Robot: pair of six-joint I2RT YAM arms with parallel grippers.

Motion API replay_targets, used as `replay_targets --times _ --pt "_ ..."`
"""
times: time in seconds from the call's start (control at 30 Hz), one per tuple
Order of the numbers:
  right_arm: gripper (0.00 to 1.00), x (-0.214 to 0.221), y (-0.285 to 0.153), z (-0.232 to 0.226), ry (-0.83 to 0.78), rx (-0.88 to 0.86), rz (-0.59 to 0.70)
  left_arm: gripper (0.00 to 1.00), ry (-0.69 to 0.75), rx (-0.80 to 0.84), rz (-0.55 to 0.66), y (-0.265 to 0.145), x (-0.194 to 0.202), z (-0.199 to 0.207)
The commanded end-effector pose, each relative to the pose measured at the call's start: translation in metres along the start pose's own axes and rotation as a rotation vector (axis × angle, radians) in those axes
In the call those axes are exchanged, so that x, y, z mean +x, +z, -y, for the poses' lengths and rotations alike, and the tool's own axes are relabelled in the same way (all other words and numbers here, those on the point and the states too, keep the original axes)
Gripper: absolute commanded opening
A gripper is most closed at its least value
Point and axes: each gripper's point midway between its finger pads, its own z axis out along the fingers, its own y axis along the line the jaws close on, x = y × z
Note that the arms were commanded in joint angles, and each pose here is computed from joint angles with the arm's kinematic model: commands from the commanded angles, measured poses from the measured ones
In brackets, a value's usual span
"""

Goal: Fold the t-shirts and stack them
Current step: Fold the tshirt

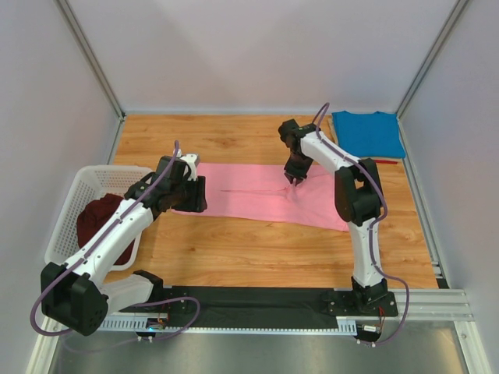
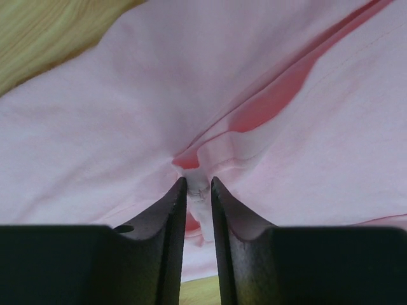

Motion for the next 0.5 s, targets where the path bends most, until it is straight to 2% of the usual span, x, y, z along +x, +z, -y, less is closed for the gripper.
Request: replay_targets --times 0.0,0.03,0.07,0.2,0.47 --pt "0.23 -0.012 0.0 -0.005 -0.027 0.002 0.056 0.61 -0.002 0.009 0.022 -0.004 -0.008 0.003" --pt "0.2 -0.013 -0.001 -0.007 -0.034 -0.005 0.063 0.61 -0.002 0.009 0.022 -0.004 -0.008 0.003" --pt "0.13 -0.013 0.0 -0.006 -0.036 -0.004 0.063 0.61 0.0 0.009 0.02 -0.004 -0.008 0.003" --pt "0.0 -0.016 -0.005 -0.009 -0.061 -0.018 0.103 0.61 0.0 0.009 0.022 -0.004 -0.008 0.003" --pt "0.0 -0.013 -0.028 -0.032 -0.182 -0.107 0.21 0.61 -0.003 0.019 0.018 -0.002 -0.008 0.005"
